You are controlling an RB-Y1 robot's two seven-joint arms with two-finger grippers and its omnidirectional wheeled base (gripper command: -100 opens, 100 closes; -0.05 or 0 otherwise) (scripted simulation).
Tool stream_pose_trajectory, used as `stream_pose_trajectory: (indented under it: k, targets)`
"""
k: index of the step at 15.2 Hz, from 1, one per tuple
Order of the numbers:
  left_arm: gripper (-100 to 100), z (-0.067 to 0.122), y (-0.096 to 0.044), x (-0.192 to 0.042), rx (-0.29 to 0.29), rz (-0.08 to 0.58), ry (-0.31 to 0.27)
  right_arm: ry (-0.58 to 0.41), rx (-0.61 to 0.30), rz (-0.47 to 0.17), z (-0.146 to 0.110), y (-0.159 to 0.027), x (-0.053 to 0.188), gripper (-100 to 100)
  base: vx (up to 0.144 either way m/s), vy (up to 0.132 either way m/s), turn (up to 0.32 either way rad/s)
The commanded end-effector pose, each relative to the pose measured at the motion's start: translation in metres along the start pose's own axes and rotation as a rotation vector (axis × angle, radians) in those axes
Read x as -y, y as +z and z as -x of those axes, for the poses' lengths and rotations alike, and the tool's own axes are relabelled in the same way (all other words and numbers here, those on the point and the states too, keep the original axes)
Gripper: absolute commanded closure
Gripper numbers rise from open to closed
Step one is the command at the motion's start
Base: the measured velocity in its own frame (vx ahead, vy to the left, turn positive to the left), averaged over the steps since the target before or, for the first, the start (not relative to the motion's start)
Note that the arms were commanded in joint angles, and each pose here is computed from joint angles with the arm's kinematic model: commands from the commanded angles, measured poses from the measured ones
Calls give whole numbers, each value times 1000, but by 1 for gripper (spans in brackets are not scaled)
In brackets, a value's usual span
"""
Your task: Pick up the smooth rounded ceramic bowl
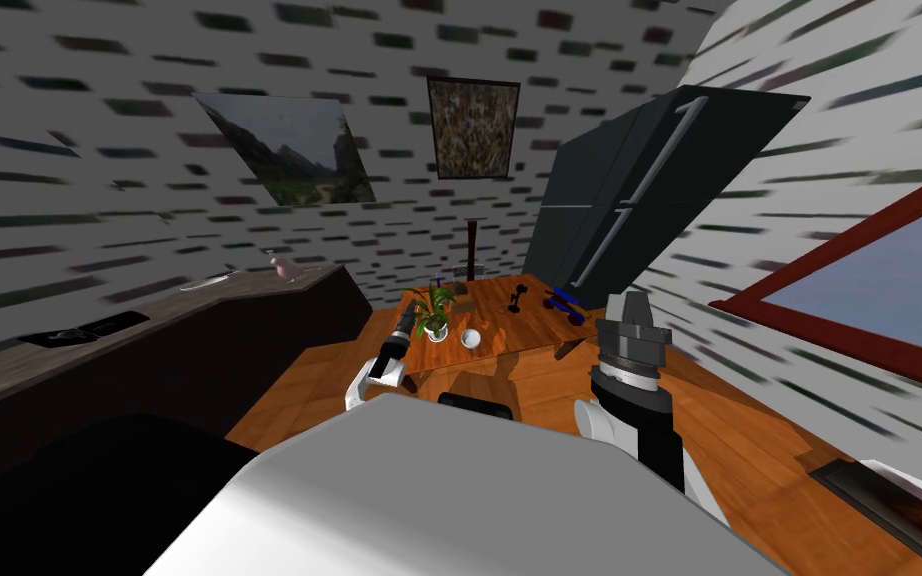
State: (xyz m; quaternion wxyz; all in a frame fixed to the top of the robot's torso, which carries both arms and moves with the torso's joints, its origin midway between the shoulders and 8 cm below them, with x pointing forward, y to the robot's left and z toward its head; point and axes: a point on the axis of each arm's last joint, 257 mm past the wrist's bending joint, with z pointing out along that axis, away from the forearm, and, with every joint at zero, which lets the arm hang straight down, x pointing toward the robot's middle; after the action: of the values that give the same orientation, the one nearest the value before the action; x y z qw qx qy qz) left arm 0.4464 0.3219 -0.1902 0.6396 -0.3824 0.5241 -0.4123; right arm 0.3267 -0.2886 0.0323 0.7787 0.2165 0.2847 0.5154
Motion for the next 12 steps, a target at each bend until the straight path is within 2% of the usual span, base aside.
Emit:
stream_pose_trajectory:
  k: [1,2,3,4,5,6,8,9,10,11,12]
  targets:
    - [-100,-1,5,-24,-9,62,-2,0,0,0,0,0,0,0,28,-70,-16]
    - [-100,-1,3,-29,-10,72,-2,0,0,0,0,0,0,0,27,-70,-6]
    - [-100,-1,9,-41,-14,103,-5,0,0,0,0,0,0,0,25,-72,-6]
    - [-100,-3,7,-50,-16,122,-5,0,0,0,0,0,0,0,28,-73,-10]
    - [-100,-3,6,-51,-16,123,-5,0,0,0,0,0,0,0,24,-55,0]
    - [-100,-3,11,-64,-19,158,-9,0,0,0,0,0,0,0,30,-55,-7]
    - [-100,-4,9,-73,-21,176,-9,0,0,0,0,0,0,0,27,-48,-6]
    - [-100,-5,14,-83,-23,206,-14,0,0,0,0,0,0,0,26,-56,-10]
    - [-100,-6,10,-94,-26,228,-14,0,0,0,0,0,0,0,28,-60,-11]
    - [-100,-6,10,-95,-26,230,-14,0,0,0,0,0,0,0,19,-40,2]
    - [-100,-7,15,-107,-27,264,-21,0,0,0,0,0,0,0,15,-50,-9]
